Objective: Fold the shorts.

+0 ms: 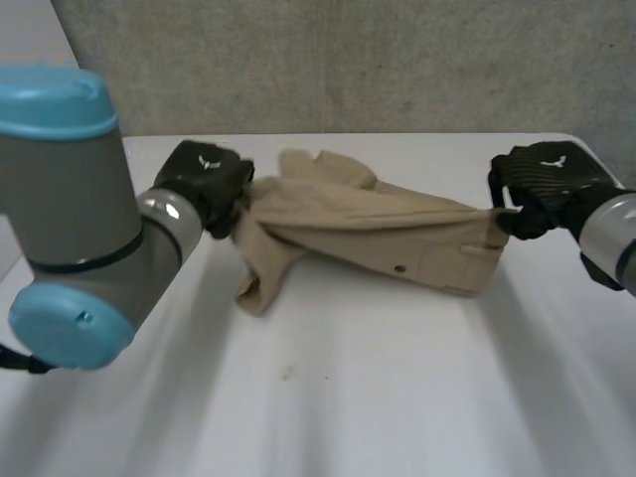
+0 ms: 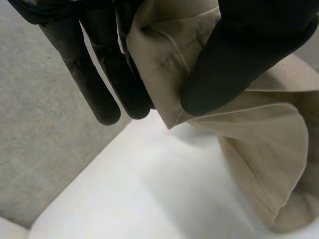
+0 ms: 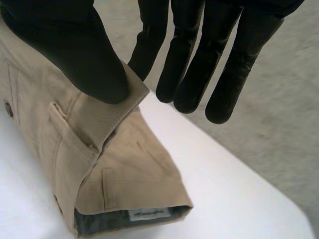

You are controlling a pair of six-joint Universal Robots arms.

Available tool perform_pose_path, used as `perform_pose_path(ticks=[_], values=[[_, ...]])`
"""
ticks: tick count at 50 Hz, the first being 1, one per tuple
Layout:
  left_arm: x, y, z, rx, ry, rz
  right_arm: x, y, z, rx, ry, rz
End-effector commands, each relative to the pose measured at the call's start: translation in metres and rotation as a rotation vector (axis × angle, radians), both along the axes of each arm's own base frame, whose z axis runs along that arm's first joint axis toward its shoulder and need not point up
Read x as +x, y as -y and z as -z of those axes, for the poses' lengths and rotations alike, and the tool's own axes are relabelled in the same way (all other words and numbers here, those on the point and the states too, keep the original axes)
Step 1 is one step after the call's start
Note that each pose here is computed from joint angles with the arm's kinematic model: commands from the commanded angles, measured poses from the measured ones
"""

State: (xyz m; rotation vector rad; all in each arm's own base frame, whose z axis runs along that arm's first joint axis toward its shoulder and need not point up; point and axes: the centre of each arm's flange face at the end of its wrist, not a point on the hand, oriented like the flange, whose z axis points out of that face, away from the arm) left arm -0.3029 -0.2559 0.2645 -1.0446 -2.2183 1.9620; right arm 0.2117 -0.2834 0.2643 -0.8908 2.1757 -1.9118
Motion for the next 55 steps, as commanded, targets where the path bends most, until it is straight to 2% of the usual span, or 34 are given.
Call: perform_pose_path(ticks=[1,6,13,19,24,34,39,43,51,55], values=[[0.016,-0.009,0.051,0.047,0.190,0.015,0.039,-0.004,0.049,0.201,-0.051,-0.104],[0.012,-0.007,0.084,0.089,0.229,0.020,0.048,-0.005,0.073,0.249,-0.096,-0.065],[0.018,-0.009,0.063,0.053,0.198,-0.011,0.042,-0.002,0.067,0.223,-0.081,0.010],[0.034,-0.015,0.019,-0.006,0.056,-0.071,0.038,-0.015,0.038,0.180,-0.005,0.027],[0.045,-0.018,-0.001,0.009,-0.121,-0.126,0.034,-0.025,0.022,0.166,0.054,0.041],[0.065,-0.001,0.007,0.166,-0.343,-0.236,0.030,-0.038,0.014,0.221,0.189,0.075],[0.069,0.008,0.035,0.346,-0.441,-0.303,0.030,-0.046,0.024,0.267,0.190,0.080],[0.069,0.001,0.054,0.466,-0.452,-0.350,0.031,-0.064,0.039,0.318,0.163,0.065],[0.077,-0.020,0.076,0.567,-0.406,-0.392,0.032,-0.095,0.065,0.335,0.100,0.005],[0.081,-0.027,0.086,0.598,-0.385,-0.408,0.027,-0.107,0.082,0.325,0.003,-0.028]])
